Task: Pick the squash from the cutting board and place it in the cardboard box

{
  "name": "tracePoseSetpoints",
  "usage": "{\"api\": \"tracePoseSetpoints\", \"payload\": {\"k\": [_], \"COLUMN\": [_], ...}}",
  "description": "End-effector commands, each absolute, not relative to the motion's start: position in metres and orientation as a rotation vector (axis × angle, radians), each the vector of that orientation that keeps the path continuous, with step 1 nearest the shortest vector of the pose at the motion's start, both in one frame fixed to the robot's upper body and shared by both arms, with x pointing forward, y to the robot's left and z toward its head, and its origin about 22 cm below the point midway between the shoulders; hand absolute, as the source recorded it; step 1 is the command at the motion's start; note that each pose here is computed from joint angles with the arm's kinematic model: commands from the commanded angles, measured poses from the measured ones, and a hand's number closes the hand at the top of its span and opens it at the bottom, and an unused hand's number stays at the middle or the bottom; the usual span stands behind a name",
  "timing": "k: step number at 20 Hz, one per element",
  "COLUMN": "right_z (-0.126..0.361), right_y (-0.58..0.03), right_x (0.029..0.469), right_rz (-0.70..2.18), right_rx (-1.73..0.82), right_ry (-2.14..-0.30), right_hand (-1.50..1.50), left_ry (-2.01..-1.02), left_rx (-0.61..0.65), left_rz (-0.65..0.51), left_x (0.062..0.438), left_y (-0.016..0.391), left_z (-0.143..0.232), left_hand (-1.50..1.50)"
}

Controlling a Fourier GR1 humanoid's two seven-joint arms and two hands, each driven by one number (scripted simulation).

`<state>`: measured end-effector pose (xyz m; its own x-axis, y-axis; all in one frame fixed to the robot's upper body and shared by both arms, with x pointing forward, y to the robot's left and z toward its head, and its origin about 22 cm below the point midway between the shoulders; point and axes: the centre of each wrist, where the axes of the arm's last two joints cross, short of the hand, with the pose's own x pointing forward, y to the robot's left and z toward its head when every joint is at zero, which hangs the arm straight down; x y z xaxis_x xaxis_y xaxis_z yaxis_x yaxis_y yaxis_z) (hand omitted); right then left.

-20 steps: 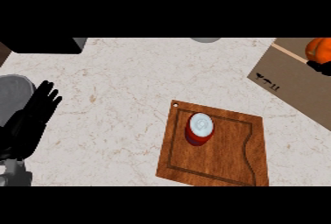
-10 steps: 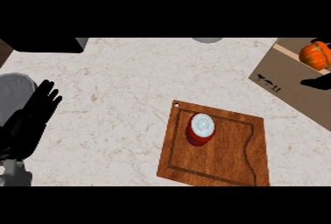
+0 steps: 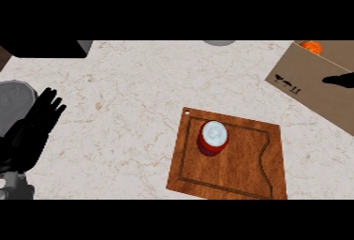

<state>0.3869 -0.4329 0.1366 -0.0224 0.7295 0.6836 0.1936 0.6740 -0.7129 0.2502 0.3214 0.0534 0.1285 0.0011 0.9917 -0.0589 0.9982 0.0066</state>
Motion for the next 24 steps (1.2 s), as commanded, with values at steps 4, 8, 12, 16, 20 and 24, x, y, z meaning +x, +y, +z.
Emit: {"api": "tracePoseSetpoints", "payload": {"k": [4,8,12,16,20,24], "right_z": [0.171,0.172,0.171,0.178,0.176,0.178], "right_y": [-0.481,-0.526,-0.558,-0.575,-0.59,-0.594], "right_x": [0.368,0.336,0.307,0.289,0.269,0.263], "right_rz": [0.146,0.095,0.03,0.092,0.076,0.094], "right_rx": [-0.646,-0.67,-0.628,-0.618,-0.595,-0.634], "right_ry": [-1.664,-1.651,-1.661,-1.679,-1.699,-1.689], "right_hand": [-1.5,-1.5,-1.5,-1.5,-1.5,-1.5], "left_ry": [-1.45,-1.465,-1.454,-1.448,-1.459,-1.464], "left_rx": [0.049,0.032,0.037,0.037,0.024,0.011], "left_rz": [0.045,0.042,0.028,0.043,0.042,0.021], "left_x": [0.243,0.25,0.251,0.253,0.253,0.236], "left_y": [0.328,0.325,0.322,0.311,0.307,0.32], "left_z": [0.058,0.053,0.063,0.059,0.053,0.051], "left_hand": [0.0,0.0,0.0,0.0,0.0,0.0]}}
